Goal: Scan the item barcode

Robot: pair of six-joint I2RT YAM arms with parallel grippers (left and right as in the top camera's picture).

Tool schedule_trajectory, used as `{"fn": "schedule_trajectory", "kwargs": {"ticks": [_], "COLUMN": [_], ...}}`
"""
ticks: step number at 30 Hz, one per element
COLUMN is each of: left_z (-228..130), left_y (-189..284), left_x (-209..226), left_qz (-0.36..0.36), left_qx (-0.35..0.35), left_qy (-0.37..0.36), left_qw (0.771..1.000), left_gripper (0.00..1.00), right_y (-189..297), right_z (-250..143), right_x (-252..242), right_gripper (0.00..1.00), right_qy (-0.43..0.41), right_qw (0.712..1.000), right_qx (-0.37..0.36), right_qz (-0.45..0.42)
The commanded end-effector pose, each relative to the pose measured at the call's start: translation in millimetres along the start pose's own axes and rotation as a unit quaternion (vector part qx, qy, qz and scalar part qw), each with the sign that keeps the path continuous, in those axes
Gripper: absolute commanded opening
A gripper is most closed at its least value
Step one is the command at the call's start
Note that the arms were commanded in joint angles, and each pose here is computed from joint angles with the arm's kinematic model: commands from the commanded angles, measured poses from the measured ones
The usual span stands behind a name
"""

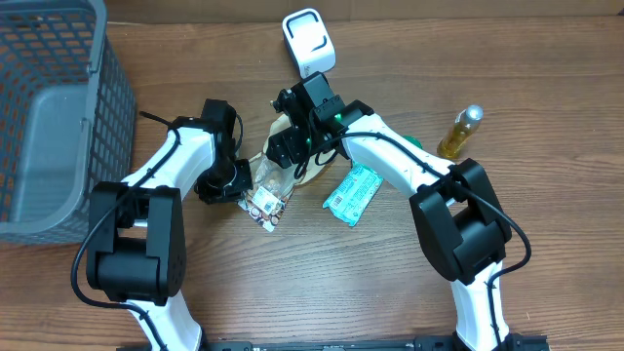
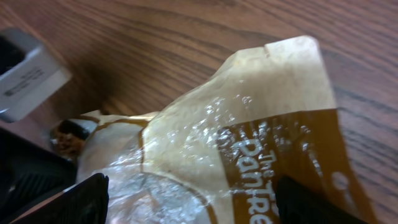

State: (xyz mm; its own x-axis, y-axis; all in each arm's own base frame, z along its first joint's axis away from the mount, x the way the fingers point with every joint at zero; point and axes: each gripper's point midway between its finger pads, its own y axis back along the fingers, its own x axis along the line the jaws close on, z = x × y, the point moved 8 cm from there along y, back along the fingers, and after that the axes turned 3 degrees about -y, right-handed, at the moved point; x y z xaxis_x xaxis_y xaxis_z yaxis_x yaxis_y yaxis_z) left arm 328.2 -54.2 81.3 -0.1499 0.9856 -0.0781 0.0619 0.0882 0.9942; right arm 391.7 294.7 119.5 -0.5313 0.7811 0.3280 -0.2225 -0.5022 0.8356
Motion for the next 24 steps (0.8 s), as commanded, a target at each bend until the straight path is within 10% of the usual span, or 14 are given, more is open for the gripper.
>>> {"fn": "schedule_trajectory", "kwargs": {"ticks": [1,24], "left_z": [-2.9,1.0], "left_y": [-9.6,-9.7], "left_x": [3.9,2.7], "left_qz": [0.012,0.009], "left_qx": [0.009,-0.003], "left_qy": [0.008,0.011], "left_qw": [1.000,1.000], "left_gripper": [0.04,0.04], "right_y": [-11.5,-29.0], "right_z": [-5.5,-44.4], "right_x": [-11.6,25.4], "right_gripper": [0.85,0.86], "right_qy": [-0.002,-0.124], "right_qw": [0.999,0.964], "right_qx": [0.008,0.142], "right_qz": [-0.031,0.187]}}
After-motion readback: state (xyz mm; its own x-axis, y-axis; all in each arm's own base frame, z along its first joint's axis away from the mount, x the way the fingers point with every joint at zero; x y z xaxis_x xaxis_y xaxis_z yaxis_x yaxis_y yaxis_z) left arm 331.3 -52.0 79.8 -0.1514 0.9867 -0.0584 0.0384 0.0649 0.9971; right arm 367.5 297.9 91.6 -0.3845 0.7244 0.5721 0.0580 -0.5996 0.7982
